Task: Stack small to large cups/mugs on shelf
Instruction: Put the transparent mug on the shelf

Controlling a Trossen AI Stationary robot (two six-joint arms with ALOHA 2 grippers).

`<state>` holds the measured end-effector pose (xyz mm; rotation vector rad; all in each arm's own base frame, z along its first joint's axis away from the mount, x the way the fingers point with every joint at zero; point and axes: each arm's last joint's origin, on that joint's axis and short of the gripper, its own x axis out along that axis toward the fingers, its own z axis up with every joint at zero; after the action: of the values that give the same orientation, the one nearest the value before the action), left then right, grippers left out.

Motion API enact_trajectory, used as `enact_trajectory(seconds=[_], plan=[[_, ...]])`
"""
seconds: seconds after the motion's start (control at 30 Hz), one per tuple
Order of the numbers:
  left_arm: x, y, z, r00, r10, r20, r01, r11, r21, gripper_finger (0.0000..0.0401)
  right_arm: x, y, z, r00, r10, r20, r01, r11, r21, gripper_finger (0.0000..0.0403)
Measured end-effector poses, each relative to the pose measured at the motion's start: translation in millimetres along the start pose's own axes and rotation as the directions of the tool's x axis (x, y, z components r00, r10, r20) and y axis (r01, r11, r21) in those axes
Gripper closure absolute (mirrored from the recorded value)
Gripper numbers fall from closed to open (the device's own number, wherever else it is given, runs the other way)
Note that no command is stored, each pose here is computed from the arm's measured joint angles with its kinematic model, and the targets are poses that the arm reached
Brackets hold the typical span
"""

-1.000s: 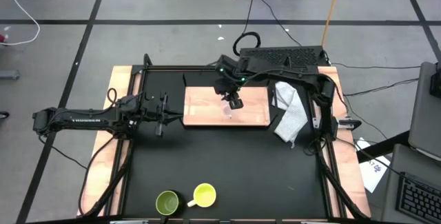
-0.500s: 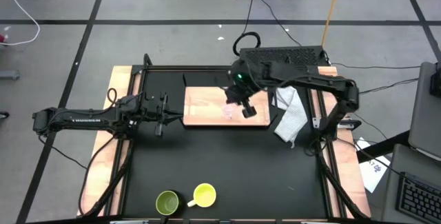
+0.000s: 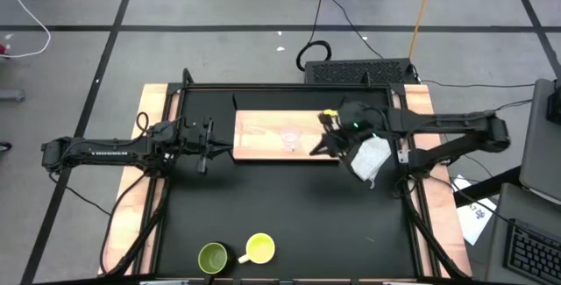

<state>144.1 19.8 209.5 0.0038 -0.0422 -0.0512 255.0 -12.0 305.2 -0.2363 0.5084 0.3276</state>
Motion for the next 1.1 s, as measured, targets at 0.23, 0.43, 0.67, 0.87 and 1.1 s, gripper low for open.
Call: enact_trajectory(seconds=[0.23,0.43,0.67,0.87,1.1], plan=[[0.0,0.0,0.0,1.000,0.000,0.000,0.000,1.000,0.000,0.0368,-4.9,43.6,-30.4,0.987,0.061,0.149,-0.056,0.998,-0.041,0.0403],[0.0,0.0,0.0,1.000,0.000,0.000,0.000,1.000,0.000,0.0368,-8.6,60.4,-48.0,0.989,0.040,0.141,-0.043,0.999,0.023,0.0403],[0.0,0.0,0.0,1.000,0.000,0.000,0.000,1.000,0.000,0.0368,-8.8,69.9,-71.6,0.983,0.044,0.178,-0.061,0.994,0.091,0.0403],[0.0,0.0,0.0,1.000,0.000,0.000,0.000,1.000,0.000,0.0368,-12.5,74.9,-87.3,0.967,0.028,0.253,-0.053,0.994,0.093,0.0403],[0.0,0.0,0.0,1.000,0.000,0.000,0.000,1.000,0.000,0.0368,-9.8,80.8,-108.1,0.944,0.017,0.331,-0.057,0.992,0.110,0.0403]])
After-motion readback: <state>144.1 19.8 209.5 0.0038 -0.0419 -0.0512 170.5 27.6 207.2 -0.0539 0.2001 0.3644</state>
